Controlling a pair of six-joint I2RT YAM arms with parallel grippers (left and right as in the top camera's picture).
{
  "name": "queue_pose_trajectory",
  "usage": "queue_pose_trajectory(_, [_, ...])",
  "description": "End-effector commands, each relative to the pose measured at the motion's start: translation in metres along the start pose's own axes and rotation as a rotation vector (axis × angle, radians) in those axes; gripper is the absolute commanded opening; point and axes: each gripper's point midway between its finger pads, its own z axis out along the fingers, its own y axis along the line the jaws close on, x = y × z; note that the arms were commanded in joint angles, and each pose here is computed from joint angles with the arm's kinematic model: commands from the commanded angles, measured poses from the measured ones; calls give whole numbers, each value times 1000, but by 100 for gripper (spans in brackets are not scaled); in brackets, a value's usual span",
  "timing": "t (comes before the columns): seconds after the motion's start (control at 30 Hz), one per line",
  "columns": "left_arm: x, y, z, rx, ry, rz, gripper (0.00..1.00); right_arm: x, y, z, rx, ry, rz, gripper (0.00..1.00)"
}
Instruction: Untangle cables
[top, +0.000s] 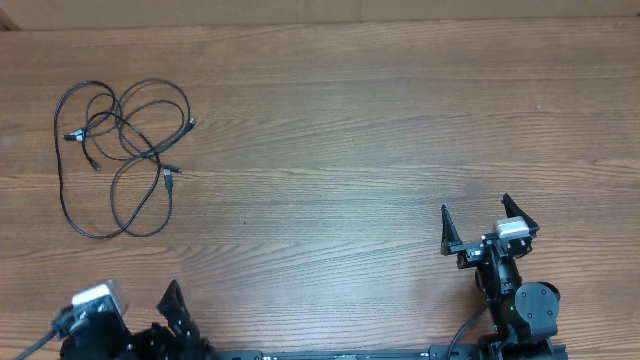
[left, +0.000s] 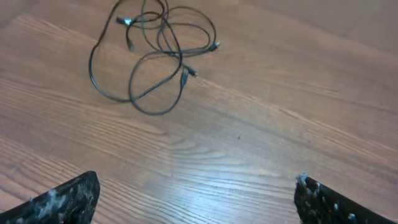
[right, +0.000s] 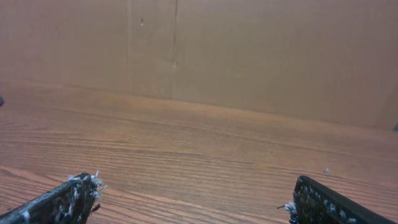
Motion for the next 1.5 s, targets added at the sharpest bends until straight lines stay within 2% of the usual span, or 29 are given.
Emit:
queue_pose_trajectory(0.0, [1, -1, 2, 4, 4, -20, 100, 2, 1, 0, -3, -4, 0, 100])
queue_pose_trajectory(0.27, [1, -1, 1, 6, -3, -20, 99, 2, 1, 0, -3, -4, 0, 100])
queue_pose_trajectory(0.53, [-18, -5, -7, 53, -170, -31, 99, 2, 1, 0, -3, -4, 0, 100])
queue_pose_trajectory(0.9, [-7, -3, 3, 106, -356, -43, 99, 2, 1, 0, -3, -4, 0, 100])
queue_pose_trajectory(0.97, [-6, -3, 10, 104, -351, -43, 100, 2, 1, 0, -3, -4, 0, 100])
queue_pose_trajectory(1.17, [-46, -14, 8, 153, -528, -54, 100, 2, 1, 0, -3, -4, 0, 100])
queue_pose_trajectory(1.3, [-95, -27, 10, 226, -787, -69, 99, 2, 1, 0, -3, -4, 0, 100])
queue_pose_trajectory(1.47, [-100, -30, 35, 249, -869, -74, 99, 2, 1, 0, -3, -4, 0, 100])
